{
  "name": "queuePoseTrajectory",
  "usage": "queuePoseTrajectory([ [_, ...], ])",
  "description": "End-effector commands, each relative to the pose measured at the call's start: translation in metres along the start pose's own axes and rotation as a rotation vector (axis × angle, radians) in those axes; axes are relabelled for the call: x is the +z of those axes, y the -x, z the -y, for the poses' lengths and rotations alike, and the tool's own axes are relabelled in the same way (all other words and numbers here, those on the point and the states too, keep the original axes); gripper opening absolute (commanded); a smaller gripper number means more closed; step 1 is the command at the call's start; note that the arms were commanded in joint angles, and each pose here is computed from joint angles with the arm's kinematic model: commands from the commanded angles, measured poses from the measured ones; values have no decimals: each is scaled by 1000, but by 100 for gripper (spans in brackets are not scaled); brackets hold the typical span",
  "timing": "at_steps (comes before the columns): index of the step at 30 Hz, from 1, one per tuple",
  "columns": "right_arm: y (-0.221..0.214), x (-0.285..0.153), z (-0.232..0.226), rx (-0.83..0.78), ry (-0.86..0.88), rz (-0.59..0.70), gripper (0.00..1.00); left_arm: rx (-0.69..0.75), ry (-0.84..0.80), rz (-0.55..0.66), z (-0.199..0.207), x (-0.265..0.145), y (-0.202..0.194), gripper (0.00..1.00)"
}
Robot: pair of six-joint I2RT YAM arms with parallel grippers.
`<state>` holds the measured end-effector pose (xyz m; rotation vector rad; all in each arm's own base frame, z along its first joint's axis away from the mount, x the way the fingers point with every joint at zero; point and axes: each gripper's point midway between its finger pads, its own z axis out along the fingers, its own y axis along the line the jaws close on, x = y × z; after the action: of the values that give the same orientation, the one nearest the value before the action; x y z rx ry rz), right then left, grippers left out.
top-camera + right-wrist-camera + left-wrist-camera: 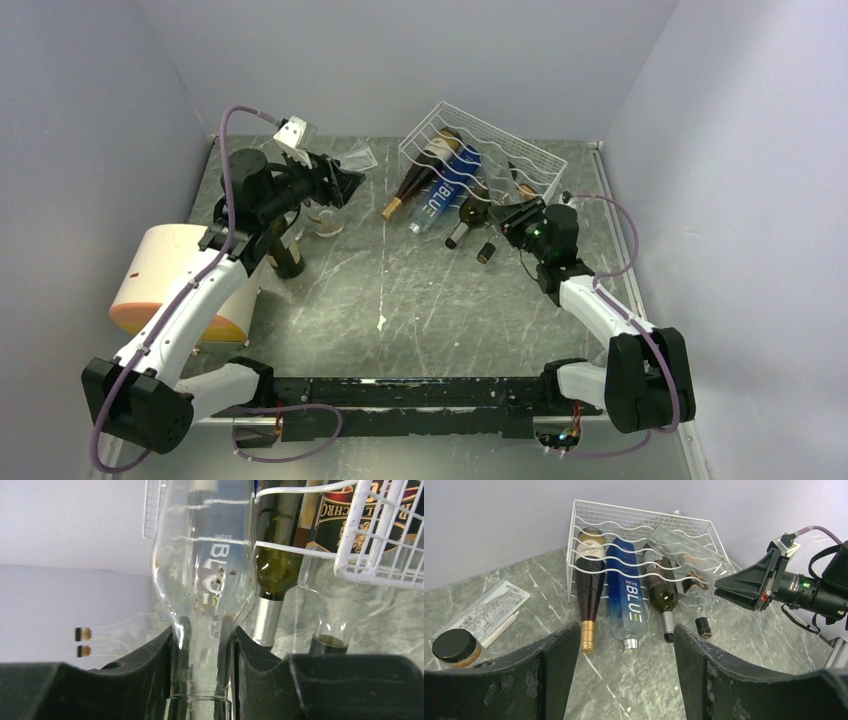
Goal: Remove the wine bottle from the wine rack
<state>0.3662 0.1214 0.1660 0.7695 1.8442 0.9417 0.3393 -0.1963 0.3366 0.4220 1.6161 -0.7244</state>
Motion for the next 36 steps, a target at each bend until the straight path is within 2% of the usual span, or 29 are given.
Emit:
queuePoseTrajectory([
  [1,14,-7,-42,110,184,18,0,11,-6,11,0,5,2,73],
  [3,11,-7,-45,161,213,-15,0,7,-23,-15,2,8,-1,72],
  [7,15,-18,-54,244,310,16,0,11,-4,-1,-1,7,0,72],
  [14,29,-26,-63,271,367,58,0,12,-16,-2,2,6,1,71],
  [22,31,-31,-74,205,361,44,0,6,-36,-7,5,7,1,73],
  [28,21,-42,-81,162,364,-17,0,10,-77,-11,12,7,0,81],
  [30,15,-46,-83,149,361,-57,0,14,-119,-11,19,7,1,92],
  [32,7,-49,-87,132,371,-110,0,13,-171,-12,27,7,0,97],
  [36,-14,-54,-89,95,361,-259,0,17,-242,-27,40,8,-3,100],
])
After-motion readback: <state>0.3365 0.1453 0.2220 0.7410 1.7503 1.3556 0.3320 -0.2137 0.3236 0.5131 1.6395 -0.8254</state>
